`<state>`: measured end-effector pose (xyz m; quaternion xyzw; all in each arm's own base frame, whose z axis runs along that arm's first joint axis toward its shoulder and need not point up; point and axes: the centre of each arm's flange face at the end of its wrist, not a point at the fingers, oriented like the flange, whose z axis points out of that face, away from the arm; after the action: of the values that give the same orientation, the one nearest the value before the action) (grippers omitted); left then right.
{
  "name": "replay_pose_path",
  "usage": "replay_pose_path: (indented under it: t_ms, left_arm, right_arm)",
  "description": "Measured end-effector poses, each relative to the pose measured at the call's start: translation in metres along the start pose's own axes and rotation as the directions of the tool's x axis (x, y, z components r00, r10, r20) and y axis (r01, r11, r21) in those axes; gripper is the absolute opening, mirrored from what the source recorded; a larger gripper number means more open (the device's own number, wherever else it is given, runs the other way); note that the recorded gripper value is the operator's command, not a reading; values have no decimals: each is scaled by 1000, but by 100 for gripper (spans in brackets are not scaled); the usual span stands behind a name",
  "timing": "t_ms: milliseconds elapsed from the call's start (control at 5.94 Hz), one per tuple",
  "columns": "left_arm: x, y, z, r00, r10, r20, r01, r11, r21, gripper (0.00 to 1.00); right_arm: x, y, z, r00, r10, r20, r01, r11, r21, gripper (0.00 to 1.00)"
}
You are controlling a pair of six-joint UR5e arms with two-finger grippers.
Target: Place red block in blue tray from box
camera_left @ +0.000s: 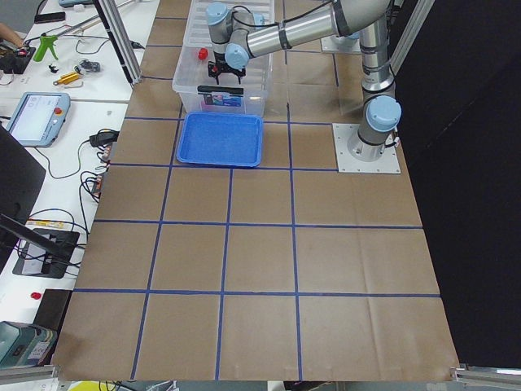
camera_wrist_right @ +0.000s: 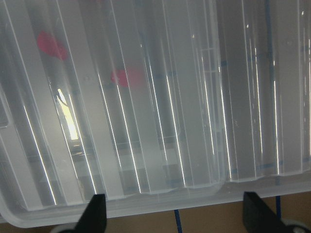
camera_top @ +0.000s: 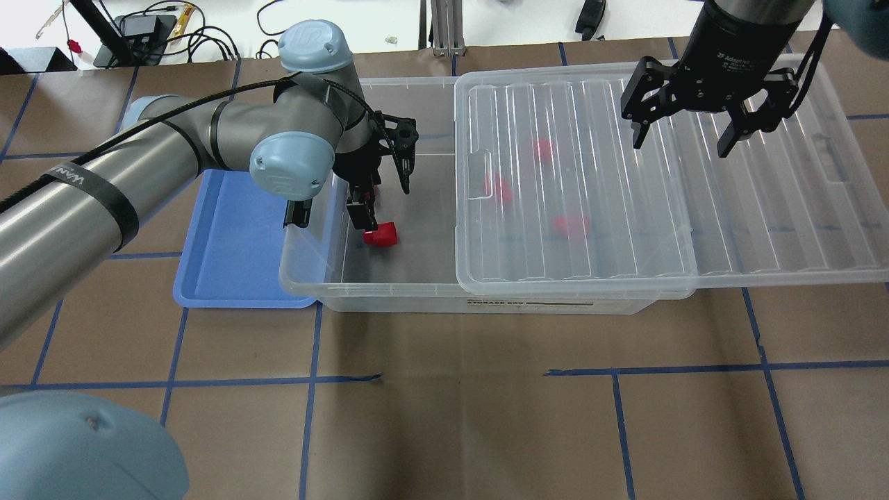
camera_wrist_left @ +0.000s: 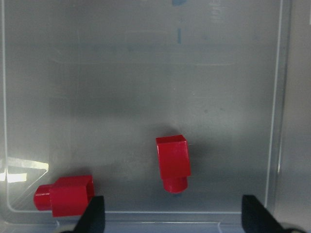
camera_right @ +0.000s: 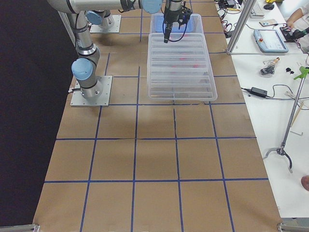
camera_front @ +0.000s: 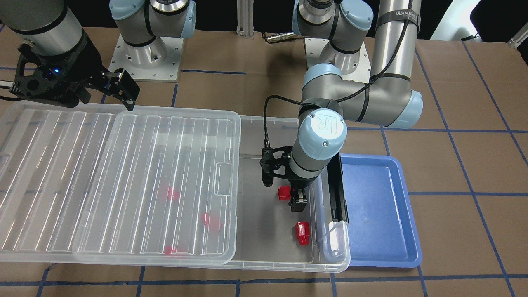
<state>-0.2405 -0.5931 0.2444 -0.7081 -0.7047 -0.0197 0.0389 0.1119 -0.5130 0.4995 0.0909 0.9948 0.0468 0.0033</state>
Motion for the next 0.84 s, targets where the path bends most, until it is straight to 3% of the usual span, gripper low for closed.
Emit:
replay_pose_path:
  t_ms: [337,505,673,842]
  left_arm:
    - [-4,-1,38,1000,5,-25,-5,1000,-5,97]
    - [1,0,56,999,2,-43,-3,1000,-9,83]
    - [5,1,68,998,-1,-59,1,1000,-12,35]
    - [6,1,72,998,-2,-63,1,1000,-12,14]
  right_arm:
    - [0,-1,0,1000,-4,0,4,1000,3,100]
    - [0,-1,-2,1000,-8,1,8,1000,6,100]
    - [0,-2,-2,1000,-9,1,9,1000,8,100]
    - [0,-2,-2,1000,-9,1,9,1000,8,100]
